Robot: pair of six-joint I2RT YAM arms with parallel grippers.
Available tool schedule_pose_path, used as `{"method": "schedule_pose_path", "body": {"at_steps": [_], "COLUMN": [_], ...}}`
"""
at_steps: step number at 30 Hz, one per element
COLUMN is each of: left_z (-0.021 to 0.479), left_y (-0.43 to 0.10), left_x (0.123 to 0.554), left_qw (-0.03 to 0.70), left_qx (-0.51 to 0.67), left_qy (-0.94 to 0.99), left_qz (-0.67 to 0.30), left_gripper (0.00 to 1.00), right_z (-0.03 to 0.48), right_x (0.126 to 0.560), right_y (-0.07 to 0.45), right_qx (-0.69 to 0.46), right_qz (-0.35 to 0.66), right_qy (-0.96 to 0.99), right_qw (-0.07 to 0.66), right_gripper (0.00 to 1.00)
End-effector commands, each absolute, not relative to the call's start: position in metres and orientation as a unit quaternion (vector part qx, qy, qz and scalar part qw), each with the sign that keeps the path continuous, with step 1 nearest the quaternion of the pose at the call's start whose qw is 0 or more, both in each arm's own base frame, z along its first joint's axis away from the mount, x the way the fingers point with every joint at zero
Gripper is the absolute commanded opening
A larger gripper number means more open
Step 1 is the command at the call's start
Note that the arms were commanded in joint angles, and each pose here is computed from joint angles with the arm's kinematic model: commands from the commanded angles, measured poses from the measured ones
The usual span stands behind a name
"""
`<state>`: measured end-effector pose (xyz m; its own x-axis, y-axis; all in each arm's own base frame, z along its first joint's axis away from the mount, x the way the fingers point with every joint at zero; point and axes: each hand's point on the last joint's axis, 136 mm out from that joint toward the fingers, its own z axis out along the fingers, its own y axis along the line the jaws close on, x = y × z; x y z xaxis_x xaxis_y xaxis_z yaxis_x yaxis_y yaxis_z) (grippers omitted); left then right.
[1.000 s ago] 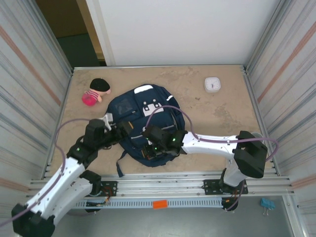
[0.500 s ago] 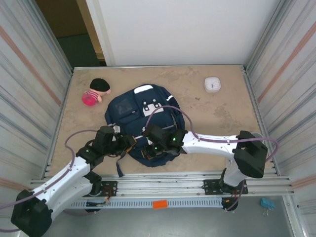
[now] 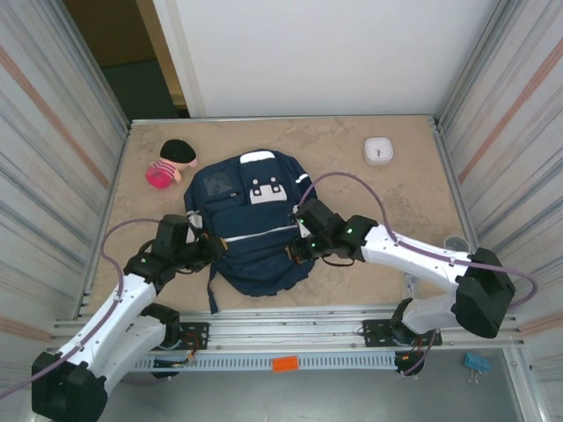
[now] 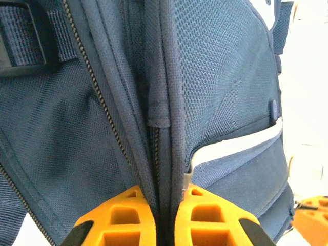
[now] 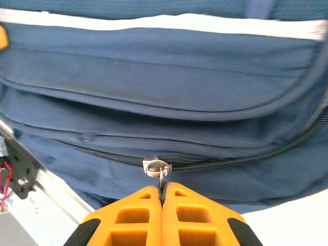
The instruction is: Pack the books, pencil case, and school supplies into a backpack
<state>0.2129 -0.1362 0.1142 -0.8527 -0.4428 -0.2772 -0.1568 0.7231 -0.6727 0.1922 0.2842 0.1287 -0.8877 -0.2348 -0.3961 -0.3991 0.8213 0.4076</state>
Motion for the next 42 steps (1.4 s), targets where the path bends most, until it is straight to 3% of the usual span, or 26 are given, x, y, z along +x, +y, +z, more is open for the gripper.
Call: {"method": "schedule_pose_path", "body": {"at_steps": [1, 4, 5, 7, 9, 11, 15, 18, 30, 34, 39, 42], "left_z": [0.119, 0.135, 0.144, 0.162, 0.183, 0.202, 0.232, 0.237, 0.173, 0.156, 0.167, 0.171], "left_y": [-0.113, -0.111, -0.113, -0.12, -0.131, -0.136, -0.152, -0.178, -0.25, -0.248, -0.257, -0.26], "left_x": [0.222, 0.229, 0.231, 0.235, 0.236, 0.234, 0.22, 0.198, 0.178, 0.202, 0.201, 0.194], "left_qw": [0.256, 0.282, 0.294, 0.323, 0.358, 0.4, 0.475, 0.491, 0.418, 0.433, 0.469, 0.482], "left_qx": [-0.147, -0.123, -0.108, -0.066, -0.006, 0.046, 0.192, 0.318, 0.522, 0.502, 0.488, 0.487], "left_qy": [0.917, 0.916, 0.913, 0.903, 0.885, 0.867, 0.821, 0.775, 0.725, 0.74, 0.72, 0.707], "left_qz": [-0.268, -0.258, -0.261, -0.276, -0.297, -0.294, -0.251, -0.24, -0.167, -0.117, -0.151, -0.175], "left_gripper": [0.0, 0.0, 0.07, 0.36, 0.54, 0.61, 0.63, 0.64, 0.69, 0.59, 0.14, 0.0], "right_z": [0.118, 0.126, 0.129, 0.135, 0.144, 0.152, 0.169, 0.174, 0.165, 0.165, 0.156, 0.15], "right_x": [0.194, 0.194, 0.192, 0.182, 0.176, 0.172, 0.169, 0.169, 0.167, 0.169, 0.172, 0.177], "right_y": [0.252, 0.262, 0.269, 0.284, 0.296, 0.304, 0.313, 0.313, 0.305, 0.302, 0.297, 0.299], "right_qx": [-0.177, -0.184, -0.191, -0.213, -0.233, -0.242, -0.256, -0.256, -0.248, -0.244, -0.237, -0.231], "right_qz": [0.201, 0.227, 0.242, 0.271, 0.291, 0.305, 0.324, 0.328, 0.32, 0.32, 0.315, 0.321], "right_qy": [0.951, 0.943, 0.938, 0.926, 0.916, 0.909, 0.898, 0.895, 0.901, 0.901, 0.905, 0.903], "right_qw": [0.157, 0.159, 0.159, 0.153, 0.151, 0.148, 0.154, 0.159, 0.155, 0.159, 0.159, 0.166], "right_gripper": [0.0, 0.0, 0.0, 0.0, 0.0, 0.0, 0.0, 0.0, 0.0, 0.0, 0.0, 0.0]}}
